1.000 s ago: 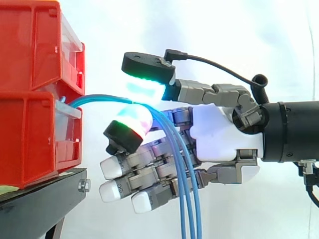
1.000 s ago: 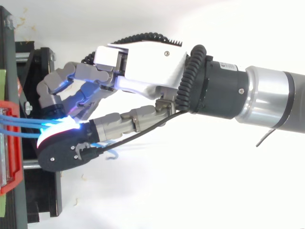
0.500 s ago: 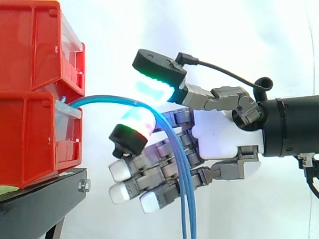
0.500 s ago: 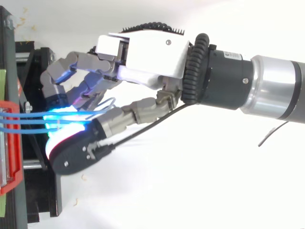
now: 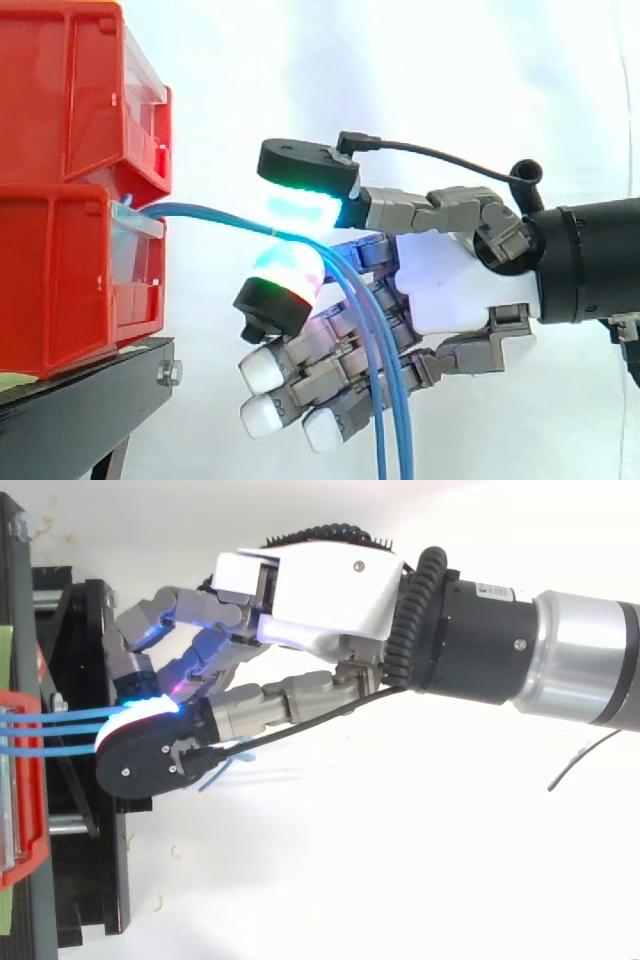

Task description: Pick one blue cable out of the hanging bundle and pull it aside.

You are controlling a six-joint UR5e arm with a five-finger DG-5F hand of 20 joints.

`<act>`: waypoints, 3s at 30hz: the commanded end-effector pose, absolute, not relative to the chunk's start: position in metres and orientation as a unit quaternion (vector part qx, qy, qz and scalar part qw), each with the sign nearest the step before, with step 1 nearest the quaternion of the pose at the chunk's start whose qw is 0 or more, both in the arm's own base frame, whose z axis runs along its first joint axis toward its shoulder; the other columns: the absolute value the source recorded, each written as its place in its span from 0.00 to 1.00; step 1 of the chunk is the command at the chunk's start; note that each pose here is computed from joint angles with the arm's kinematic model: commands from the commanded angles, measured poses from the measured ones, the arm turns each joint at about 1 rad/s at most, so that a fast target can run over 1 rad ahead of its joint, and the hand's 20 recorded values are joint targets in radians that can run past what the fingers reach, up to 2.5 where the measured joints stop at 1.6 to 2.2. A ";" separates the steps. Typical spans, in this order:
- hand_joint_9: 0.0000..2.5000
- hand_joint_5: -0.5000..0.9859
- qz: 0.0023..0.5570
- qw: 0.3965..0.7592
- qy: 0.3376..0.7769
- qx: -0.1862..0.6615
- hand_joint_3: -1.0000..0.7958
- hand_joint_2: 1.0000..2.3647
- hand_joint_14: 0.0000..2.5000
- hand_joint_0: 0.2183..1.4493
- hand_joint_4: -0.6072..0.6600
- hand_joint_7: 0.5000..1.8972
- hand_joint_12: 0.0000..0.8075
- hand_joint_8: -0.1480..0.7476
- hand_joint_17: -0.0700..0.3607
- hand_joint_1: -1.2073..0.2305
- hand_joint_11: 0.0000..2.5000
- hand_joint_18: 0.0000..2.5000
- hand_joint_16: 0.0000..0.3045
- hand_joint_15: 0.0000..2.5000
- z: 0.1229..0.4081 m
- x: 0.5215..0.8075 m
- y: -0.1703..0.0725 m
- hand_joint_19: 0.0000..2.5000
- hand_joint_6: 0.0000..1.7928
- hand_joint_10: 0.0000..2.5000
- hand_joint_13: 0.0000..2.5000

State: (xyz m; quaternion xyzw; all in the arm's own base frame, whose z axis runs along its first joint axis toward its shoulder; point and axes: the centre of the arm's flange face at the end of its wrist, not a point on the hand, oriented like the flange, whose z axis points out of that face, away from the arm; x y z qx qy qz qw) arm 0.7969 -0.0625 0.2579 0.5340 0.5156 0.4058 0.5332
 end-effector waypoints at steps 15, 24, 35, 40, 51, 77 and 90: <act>0.32 0.22 0.410 0.542 0.511 0.527 0.28 0.00 0.01 0.41 0.45 0.58 0.39 0.47 0.42 0.22 0.21 0.27 0.16 0.13 0.273 0.802 -0.063 0.15 0.49 0.01 0.27; 0.33 0.23 0.402 0.535 0.519 0.532 0.28 0.00 0.01 0.36 0.41 0.54 0.37 0.44 0.40 0.15 0.21 0.27 0.15 0.13 0.269 0.798 -0.064 0.15 0.49 0.01 0.27; 0.34 0.23 0.404 0.536 0.518 0.529 0.28 0.00 0.01 0.23 0.50 0.54 0.39 0.45 0.42 0.11 0.20 0.29 0.16 0.13 0.273 0.798 -0.062 0.15 0.48 0.01 0.28; 0.33 0.23 0.407 0.540 0.516 0.526 0.28 0.00 0.01 0.18 0.53 0.51 0.42 0.48 0.45 0.12 0.20 0.30 0.18 0.13 0.282 0.797 -0.062 0.15 0.48 0.01 0.28; 0.34 0.23 0.402 0.555 0.518 0.512 0.28 0.00 0.00 0.11 0.56 0.45 0.50 0.55 0.52 0.42 0.20 0.32 0.23 0.13 0.303 0.794 -0.065 0.16 0.47 0.01 0.29; 0.31 0.22 0.394 0.550 0.525 0.516 0.28 0.00 0.01 0.39 0.45 0.50 0.39 0.45 0.42 0.20 0.20 0.27 0.16 0.13 0.294 0.790 -0.066 0.15 0.48 0.01 0.26; 0.34 0.23 0.384 0.541 0.534 0.523 0.28 0.00 0.00 0.14 0.55 0.47 0.49 0.54 0.50 0.49 0.19 0.30 0.21 0.13 0.282 0.784 -0.069 0.16 0.47 0.01 0.28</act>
